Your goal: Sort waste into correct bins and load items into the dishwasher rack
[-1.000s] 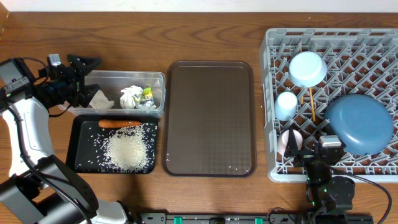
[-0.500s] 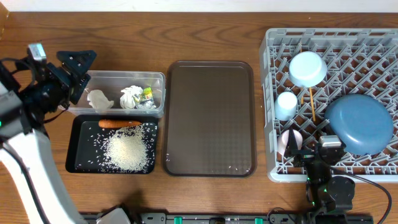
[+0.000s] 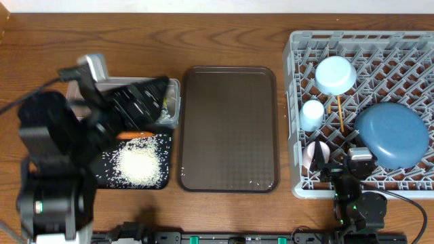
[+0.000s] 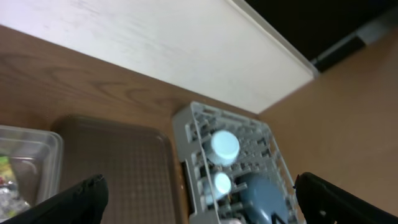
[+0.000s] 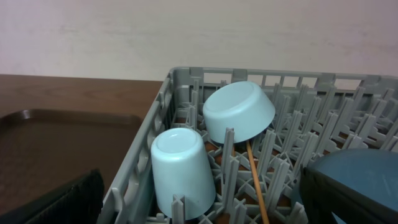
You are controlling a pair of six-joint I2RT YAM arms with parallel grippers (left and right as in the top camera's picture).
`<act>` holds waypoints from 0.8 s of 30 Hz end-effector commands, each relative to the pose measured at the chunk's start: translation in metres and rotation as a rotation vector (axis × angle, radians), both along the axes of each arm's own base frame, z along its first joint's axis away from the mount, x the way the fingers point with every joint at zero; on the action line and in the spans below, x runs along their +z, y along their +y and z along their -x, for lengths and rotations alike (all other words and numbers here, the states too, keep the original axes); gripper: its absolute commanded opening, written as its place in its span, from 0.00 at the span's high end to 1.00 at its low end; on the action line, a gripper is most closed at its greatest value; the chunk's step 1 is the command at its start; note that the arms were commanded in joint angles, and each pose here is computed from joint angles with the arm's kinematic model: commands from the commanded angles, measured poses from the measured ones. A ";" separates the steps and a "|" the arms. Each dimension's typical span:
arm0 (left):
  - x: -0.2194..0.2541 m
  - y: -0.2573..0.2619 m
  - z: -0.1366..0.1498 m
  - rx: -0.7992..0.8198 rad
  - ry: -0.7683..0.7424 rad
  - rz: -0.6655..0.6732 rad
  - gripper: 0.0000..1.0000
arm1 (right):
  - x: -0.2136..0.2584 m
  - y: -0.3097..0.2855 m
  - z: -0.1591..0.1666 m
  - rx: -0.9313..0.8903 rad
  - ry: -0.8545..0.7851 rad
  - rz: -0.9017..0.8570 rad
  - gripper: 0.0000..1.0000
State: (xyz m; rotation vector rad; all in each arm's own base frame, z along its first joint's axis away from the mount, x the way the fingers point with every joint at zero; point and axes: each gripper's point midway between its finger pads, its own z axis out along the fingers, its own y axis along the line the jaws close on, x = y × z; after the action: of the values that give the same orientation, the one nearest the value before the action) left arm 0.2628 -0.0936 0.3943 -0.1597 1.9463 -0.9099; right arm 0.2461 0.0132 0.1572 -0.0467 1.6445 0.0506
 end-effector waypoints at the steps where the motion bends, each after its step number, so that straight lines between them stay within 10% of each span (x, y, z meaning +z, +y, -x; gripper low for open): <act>1: 0.008 0.020 0.019 0.152 -0.063 -0.084 0.02 | -0.001 -0.003 0.000 -0.014 -0.001 0.016 0.01; 24: -0.082 0.052 0.073 0.306 -0.033 -0.141 0.02 | -0.001 -0.003 0.000 -0.014 -0.001 0.016 0.01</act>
State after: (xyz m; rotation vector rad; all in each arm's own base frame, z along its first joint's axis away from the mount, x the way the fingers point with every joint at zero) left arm 0.1864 -0.0429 0.3286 -0.3465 1.8885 -0.5860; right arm 0.2461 0.0132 0.1570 -0.0470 1.6453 0.0503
